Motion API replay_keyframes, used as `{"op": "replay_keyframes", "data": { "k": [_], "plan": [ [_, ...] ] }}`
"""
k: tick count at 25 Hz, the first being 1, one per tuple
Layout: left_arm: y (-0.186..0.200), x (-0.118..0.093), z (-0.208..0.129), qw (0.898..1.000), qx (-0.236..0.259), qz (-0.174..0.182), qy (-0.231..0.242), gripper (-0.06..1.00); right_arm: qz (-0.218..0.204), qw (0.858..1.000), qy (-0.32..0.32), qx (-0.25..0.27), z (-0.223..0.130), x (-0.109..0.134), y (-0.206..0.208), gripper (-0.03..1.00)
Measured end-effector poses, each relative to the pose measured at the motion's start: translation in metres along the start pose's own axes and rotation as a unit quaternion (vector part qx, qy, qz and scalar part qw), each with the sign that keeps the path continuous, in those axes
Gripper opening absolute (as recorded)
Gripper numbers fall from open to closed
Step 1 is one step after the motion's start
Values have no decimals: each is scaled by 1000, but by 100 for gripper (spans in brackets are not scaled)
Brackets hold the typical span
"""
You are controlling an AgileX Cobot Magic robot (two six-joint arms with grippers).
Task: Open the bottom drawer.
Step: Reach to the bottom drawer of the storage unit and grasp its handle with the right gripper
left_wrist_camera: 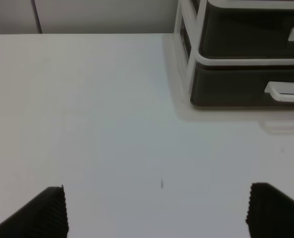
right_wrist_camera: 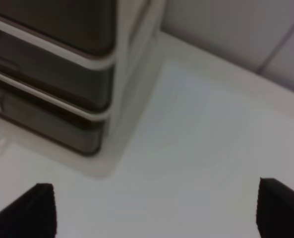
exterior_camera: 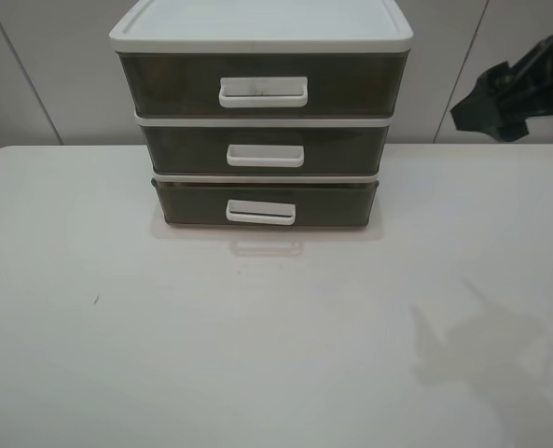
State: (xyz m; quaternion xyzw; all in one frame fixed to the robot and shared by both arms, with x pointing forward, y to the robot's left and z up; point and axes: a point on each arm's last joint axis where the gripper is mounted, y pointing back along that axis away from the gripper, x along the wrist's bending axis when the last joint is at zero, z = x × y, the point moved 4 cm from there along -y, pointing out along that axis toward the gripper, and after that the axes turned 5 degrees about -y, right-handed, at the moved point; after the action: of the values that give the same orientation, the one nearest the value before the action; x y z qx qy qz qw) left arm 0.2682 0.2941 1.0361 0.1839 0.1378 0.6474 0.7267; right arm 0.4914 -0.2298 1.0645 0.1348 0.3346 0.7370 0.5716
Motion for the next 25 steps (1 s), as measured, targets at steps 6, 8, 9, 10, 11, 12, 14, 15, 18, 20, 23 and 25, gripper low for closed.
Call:
{"op": "replay_keyframes", "data": {
  "k": [6, 8, 9, 10, 11, 12, 14, 15, 18, 20, 23, 25],
  "plan": [
    [0, 0, 0, 1000, 0, 0, 0, 74, 67, 992, 108, -20, 10, 60, -34, 80],
    [0, 0, 0, 1000, 0, 0, 0, 74, 78, 987, 140, -14, 7, 74, -46, 80],
    [0, 0, 0, 1000, 0, 0, 0, 74, 84, 983, 160, -12, 5, 82, -53, 80],
    [0, 0, 0, 1000, 0, 0, 0, 74, 91, 979, 182, -11, 2, 90, -58, 80],
    [0, 0, 0, 1000, 0, 0, 0, 74, 97, 974, 206, -13, -3, 98, -62, 80],
    [0, 0, 0, 1000, 0, 0, 0, 74, 106, 967, 230, -14, -11, 106, -66, 80],
    [0, 0, 0, 1000, 0, 0, 0, 74, 124, 949, 290, -22, -29, 121, -70, 80],
    [0, 0, 0, 1000, 0, 0, 0, 74, 134, 940, 313, -28, -39, 125, -72, 80],
    [0, 0, 0, 1000, 0, 0, 0, 74, 153, 912, 378, -35, -62, 132, -78, 80],
    [0, 0, 0, 1000, 0, 0, 0, 74, 158, 900, 407, -19, -72, 135, -87, 80],
    [0, 0, 0, 1000, 0, 0, 0, 74, 170, 879, 445, 4, -87, 140, -105, 80],
    [0, 0, 0, 1000, 0, 0, 0, 74, 177, 865, 470, 21, -98, 143, -115, 80]
  ]
}}
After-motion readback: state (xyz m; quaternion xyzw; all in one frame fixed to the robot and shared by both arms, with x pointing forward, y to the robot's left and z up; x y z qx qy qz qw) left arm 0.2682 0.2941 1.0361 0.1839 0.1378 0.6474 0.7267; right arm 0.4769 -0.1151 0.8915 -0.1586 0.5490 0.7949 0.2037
